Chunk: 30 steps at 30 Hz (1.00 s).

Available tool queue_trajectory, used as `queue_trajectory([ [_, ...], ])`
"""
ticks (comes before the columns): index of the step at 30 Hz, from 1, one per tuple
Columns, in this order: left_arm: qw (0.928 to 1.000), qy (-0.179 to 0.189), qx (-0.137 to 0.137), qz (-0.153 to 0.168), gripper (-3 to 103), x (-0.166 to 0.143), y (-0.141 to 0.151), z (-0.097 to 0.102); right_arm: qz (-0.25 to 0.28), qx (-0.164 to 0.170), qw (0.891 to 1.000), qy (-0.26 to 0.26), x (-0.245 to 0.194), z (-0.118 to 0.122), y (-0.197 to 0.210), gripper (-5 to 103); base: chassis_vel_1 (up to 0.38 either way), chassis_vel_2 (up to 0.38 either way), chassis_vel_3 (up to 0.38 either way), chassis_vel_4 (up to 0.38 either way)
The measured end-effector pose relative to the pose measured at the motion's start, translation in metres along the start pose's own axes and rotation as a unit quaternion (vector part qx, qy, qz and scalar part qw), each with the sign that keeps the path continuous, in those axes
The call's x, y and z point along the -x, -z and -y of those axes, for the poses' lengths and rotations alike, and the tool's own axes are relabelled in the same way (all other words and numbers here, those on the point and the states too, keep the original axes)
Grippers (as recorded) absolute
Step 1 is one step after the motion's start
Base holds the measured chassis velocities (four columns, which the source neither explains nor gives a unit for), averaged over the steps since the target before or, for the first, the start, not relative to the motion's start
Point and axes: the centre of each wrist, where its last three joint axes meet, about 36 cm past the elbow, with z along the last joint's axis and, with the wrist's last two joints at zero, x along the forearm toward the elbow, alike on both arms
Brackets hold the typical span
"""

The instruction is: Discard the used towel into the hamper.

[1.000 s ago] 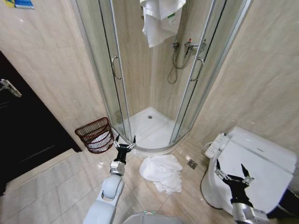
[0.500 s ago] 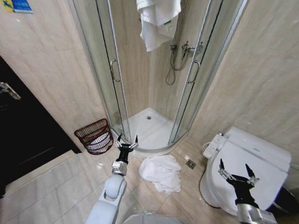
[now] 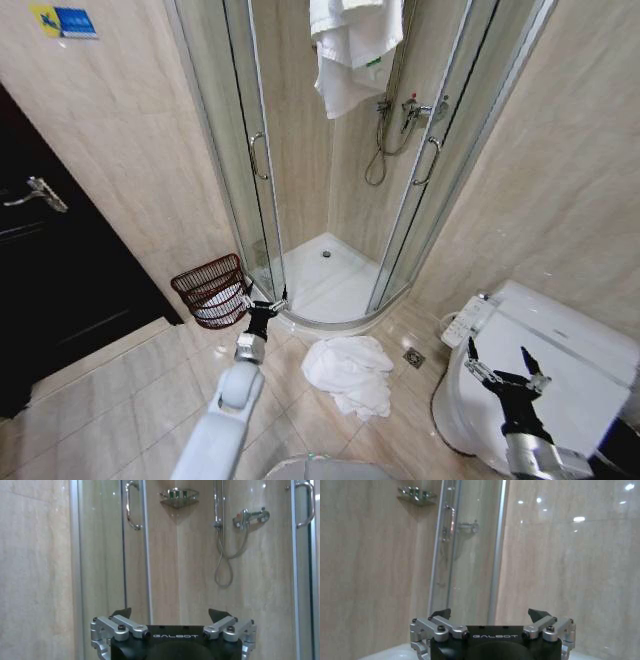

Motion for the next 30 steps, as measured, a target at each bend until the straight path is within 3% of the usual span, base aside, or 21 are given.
queue_trajectory([
  [4,1.0,-0.002,-0.001,-0.001,100,0.007,0.003,-0.009,0.002,0.011,1.0,0.029,0.004,0.002,0.002,100,0.0,0.0,0.0,0.0],
  [6,0.9997,0.021,0.01,0.0,100,0.012,0.006,-0.017,0.006,0.024,0.997,0.073,0.012,-0.003,0.006,100,0.0,0.0,0.0,0.0],
  [8,0.9996,0.025,0.012,0.001,100,0.013,0.006,-0.019,0.008,0.026,0.997,0.078,0.014,-0.005,0.006,100,0.0,0.0,0.0,0.0],
  [12,0.9965,0.075,0.034,0.011,100,0.011,0.01,-0.034,0.033,0.044,0.993,0.109,0.034,-0.03,0.026,100,0.0,0.0,0.0,0.0],
  [23,0.9953,0.09,0.028,0.024,100,-0.003,0.02,-0.052,0.076,0.05,0.99,0.107,0.052,-0.047,0.06,100,0.0,0.0,0.0,0.0],
  [30,0.9959,0.084,0.02,0.027,100,-0.004,0.025,-0.048,0.079,0.049,0.991,0.098,0.05,-0.055,0.069,100,0.0,0.0,0.0,0.0],
])
